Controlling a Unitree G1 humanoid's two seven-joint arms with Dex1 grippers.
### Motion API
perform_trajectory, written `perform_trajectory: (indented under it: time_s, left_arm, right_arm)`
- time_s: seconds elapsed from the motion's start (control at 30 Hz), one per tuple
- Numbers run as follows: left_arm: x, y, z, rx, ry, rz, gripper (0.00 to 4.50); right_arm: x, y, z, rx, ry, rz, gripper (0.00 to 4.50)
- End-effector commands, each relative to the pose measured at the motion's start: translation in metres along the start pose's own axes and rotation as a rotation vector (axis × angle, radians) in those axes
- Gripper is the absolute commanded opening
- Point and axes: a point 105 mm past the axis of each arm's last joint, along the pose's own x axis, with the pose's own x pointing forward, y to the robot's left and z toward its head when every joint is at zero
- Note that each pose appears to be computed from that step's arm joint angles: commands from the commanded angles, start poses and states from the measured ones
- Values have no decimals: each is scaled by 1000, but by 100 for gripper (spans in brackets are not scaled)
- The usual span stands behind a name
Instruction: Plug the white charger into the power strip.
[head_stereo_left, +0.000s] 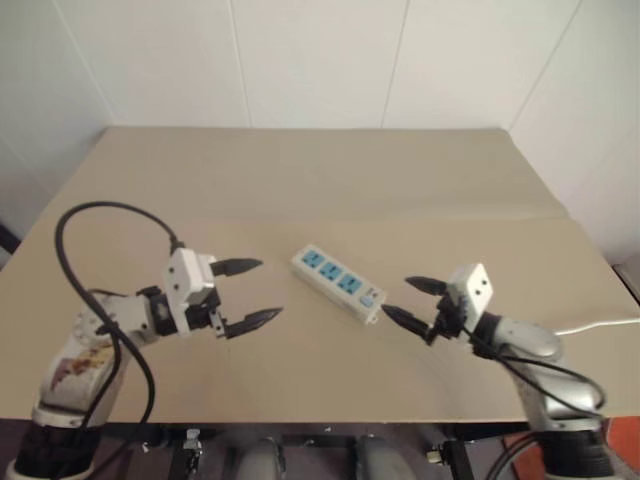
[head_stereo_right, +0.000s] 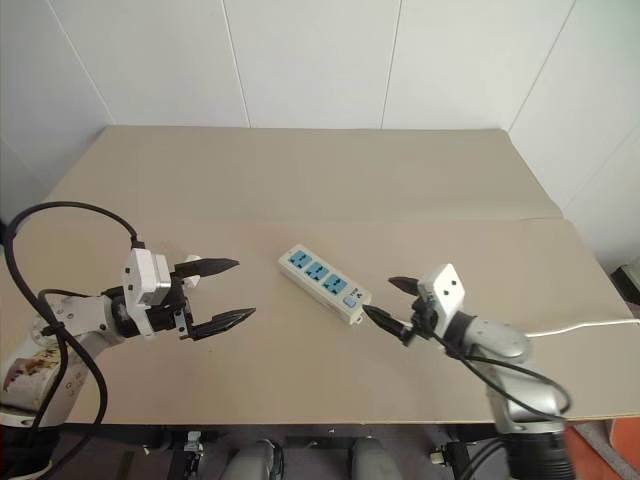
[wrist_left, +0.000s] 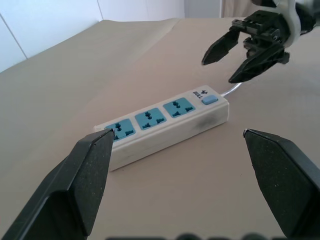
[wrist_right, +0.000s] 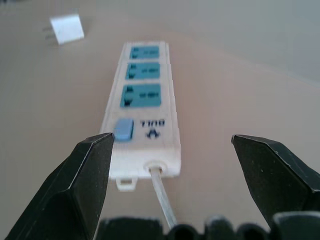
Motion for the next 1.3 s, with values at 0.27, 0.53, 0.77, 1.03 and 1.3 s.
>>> perform_trajectory:
  time_s: [0.27, 0.53, 0.77, 1.03, 1.3]
  left_arm:
    - [1, 0, 8, 13, -30, -11, 450]
    - [0, 1, 7, 12, -24, -7, 450]
    - [0, 1, 7, 11, -23, -8, 450]
    - [-1, 1, 8, 14, -19, -9, 450]
    - [-2, 2, 7, 18, -10, -5, 450]
  right_arm:
    - [39, 24, -1, -52, -126, 48, 443]
    - [43, 16, -9, -47, -118, 36, 443]
    - [41, 25, -21, -41, -79, 90, 443]
    - [46, 32, -41, -27, -10, 118, 443]
    - [52, 33, -48, 18, 32, 165, 443]
